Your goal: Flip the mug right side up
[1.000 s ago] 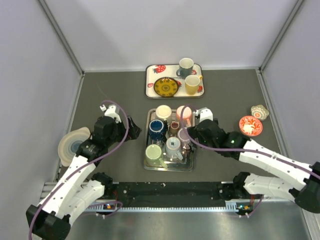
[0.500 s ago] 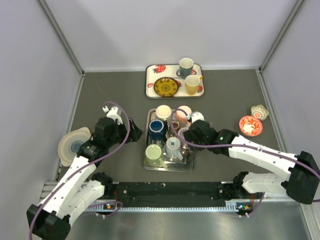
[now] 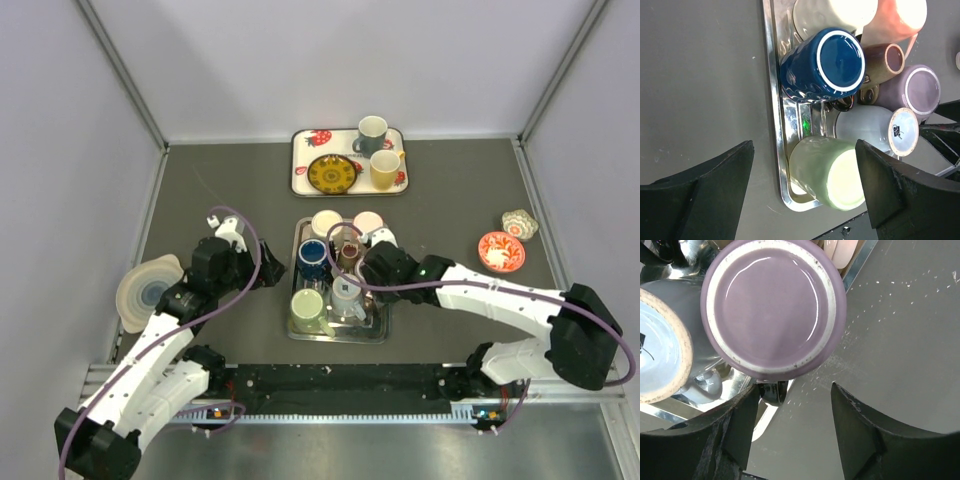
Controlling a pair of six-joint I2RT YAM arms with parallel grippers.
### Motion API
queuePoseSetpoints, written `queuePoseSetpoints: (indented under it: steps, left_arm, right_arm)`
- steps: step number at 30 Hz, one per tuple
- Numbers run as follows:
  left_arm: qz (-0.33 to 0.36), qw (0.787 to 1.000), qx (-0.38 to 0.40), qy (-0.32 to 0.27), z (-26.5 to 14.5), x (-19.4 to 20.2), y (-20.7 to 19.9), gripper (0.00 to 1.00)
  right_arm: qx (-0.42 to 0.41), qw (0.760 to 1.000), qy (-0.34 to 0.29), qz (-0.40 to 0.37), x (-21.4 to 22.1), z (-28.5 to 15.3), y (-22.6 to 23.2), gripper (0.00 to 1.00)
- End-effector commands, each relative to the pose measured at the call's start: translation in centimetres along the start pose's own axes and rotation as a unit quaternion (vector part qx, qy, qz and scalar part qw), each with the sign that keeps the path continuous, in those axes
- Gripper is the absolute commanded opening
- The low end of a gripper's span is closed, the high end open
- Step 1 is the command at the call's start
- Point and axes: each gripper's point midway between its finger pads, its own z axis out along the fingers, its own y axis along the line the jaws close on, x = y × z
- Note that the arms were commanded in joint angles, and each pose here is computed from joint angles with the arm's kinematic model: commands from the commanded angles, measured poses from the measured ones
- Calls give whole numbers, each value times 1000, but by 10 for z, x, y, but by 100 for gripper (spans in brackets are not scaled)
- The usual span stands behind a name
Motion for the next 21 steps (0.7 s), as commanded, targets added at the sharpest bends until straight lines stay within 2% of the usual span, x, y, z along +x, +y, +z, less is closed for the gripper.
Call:
queuePoseSetpoints:
  steps: [1, 6, 21]
  left_arm:
    - [3, 1000, 17, -18, 0, -7, -7, 88]
    - [2, 1000, 16, -17, 1, -6, -6, 88]
    - [-1, 1000, 15, -12, 3, -2, -4, 87]
  right_arm:
    - [2, 999, -33, 7, -27, -5, 7, 59]
    - [8, 1000, -28, 1, -31, 0, 9, 57]
    - [26, 1000, -12, -9, -30, 14, 9, 35]
